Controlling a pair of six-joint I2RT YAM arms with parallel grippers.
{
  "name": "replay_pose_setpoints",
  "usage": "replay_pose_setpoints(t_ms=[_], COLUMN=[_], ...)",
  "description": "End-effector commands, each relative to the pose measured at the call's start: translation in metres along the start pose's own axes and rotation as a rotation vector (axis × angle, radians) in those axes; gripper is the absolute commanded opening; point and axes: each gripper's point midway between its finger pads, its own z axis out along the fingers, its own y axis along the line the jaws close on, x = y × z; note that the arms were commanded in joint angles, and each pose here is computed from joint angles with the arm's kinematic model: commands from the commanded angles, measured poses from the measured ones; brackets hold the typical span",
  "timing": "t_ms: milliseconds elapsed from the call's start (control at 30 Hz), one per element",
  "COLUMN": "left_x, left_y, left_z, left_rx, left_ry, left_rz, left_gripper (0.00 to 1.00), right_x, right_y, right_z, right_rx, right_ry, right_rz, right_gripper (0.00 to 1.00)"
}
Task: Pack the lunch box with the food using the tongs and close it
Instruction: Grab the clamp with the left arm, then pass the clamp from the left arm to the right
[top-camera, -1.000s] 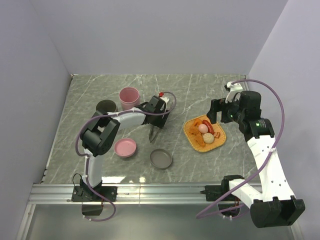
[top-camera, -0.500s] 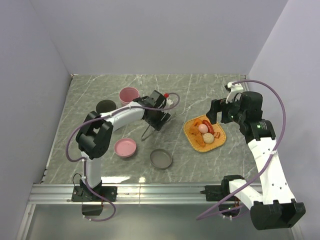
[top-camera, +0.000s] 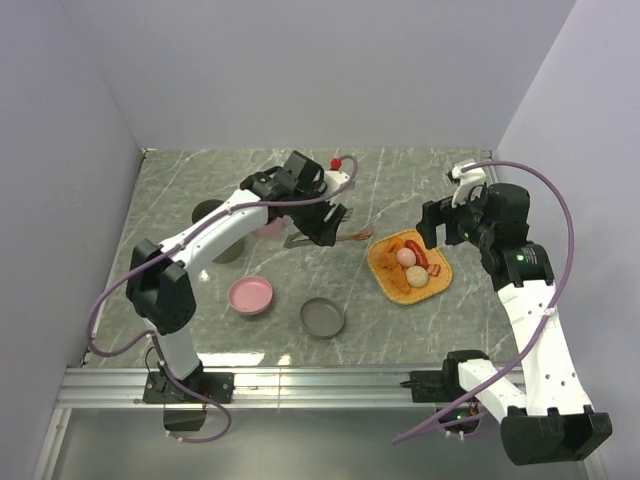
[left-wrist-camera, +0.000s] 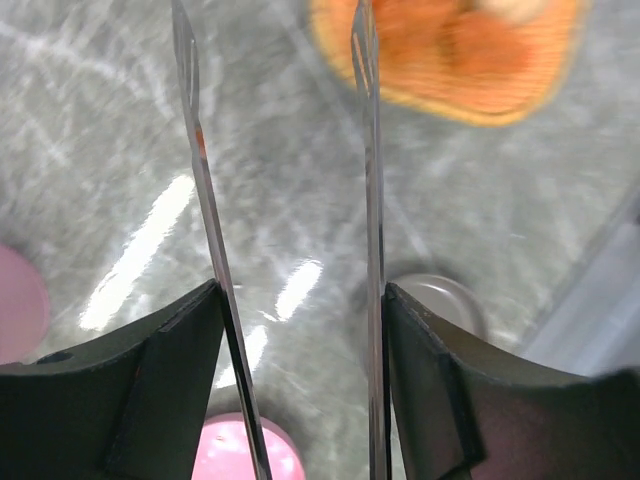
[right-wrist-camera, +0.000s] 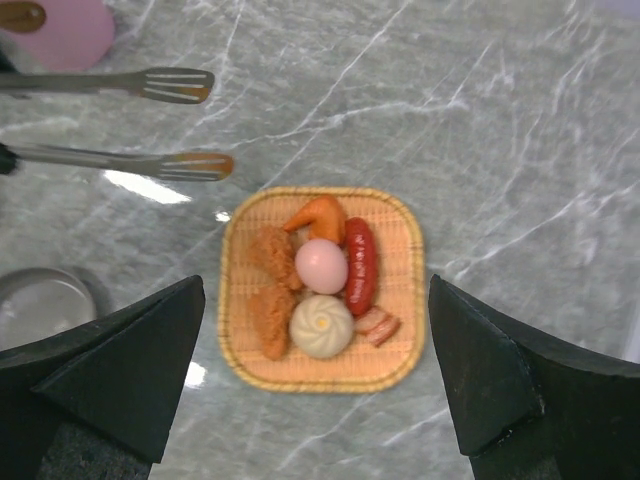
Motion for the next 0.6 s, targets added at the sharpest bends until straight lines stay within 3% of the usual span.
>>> replay_pose_setpoints(t_ms=[0,100,233,400,567], left_x=[-0.032,-0.037,-0.038,-0.039,-0.035], left_y=[-0.026,-0.036,-0.053,-0.063,-0.073], left_z=[-0.047,-0.062,-0.074,-0.083,-0.087], left_rx=[0.136,0.207,0.297,0.349,0.406], left_ry=[-0.124,-0.154,-0.161,-0.171,-0.164], left_rz=[0.028,0.014,0.014,0.035,0.04], left_gripper=[0.67,0.65,0.65,0.65,0.65], right_x=[-0.032,-0.033,-0.035,-0.037,-0.019], right_y=[0.001,0.017,0.04,0.094,0.138], right_z=[-0.013,-0.019,-0.036,-0.049,-0.027], right_rx=[0.001,-0.056,-0.139,-0.322,-0.429], right_ry=[-0.13,-0.179,-0.265,-0.393,-0.363], right_rz=[-0.179,-0.273,-0.525,-0.746,-0.854], right_gripper=[1.0,1.0,1.0,1.0,0.98])
